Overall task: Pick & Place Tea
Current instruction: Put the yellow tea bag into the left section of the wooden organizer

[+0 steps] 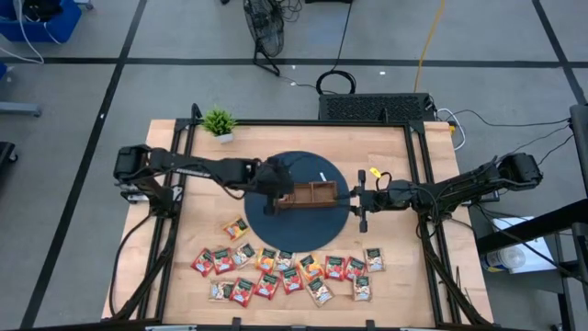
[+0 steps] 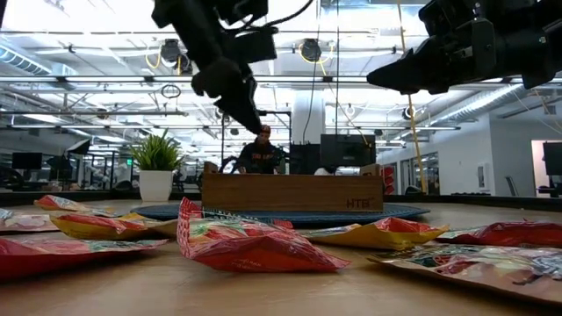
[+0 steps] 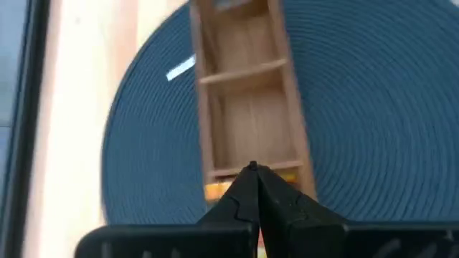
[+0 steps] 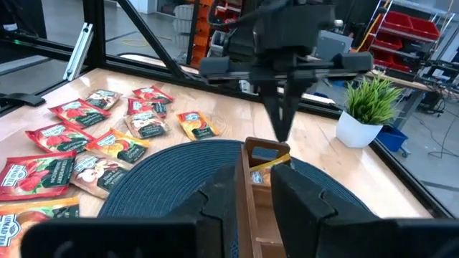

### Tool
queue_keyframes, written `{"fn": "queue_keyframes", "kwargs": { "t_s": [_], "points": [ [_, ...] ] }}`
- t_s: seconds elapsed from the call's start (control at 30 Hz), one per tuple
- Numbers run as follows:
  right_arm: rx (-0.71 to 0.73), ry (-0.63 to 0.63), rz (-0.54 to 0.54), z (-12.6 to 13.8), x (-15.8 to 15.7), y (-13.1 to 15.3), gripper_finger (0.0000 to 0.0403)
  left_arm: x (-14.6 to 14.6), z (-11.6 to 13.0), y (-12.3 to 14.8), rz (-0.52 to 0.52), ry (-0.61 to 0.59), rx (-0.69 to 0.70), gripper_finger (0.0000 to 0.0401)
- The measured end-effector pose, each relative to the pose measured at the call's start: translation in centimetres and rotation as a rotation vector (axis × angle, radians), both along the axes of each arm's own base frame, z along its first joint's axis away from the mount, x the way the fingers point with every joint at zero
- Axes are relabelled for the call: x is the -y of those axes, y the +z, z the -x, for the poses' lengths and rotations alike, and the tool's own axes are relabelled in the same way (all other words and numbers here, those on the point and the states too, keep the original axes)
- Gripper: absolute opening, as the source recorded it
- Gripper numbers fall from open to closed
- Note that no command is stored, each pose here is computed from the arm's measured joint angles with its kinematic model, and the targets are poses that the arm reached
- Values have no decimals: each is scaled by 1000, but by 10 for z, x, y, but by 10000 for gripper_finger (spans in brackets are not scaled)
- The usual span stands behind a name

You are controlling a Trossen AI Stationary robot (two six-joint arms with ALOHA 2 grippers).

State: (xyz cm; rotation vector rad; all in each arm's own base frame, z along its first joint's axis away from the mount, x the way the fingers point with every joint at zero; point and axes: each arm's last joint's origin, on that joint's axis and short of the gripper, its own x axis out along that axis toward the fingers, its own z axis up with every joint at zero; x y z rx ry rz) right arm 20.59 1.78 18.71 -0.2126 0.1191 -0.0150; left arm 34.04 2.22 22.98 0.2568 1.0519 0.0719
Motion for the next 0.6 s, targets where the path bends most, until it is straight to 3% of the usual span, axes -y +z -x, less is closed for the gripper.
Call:
{"fn": "queue_keyframes", "kwargs": {
  "t_s": [0.23, 0.6],
  "points": [
    [-3, 2, 8, 0, 0, 0, 75, -3, -7, -9, 75, -2, -97, 2],
    [20, 5, 28, 0, 0, 2, 75, -8, -20, -50, 134, -10, -205, 1]
  ]
}}
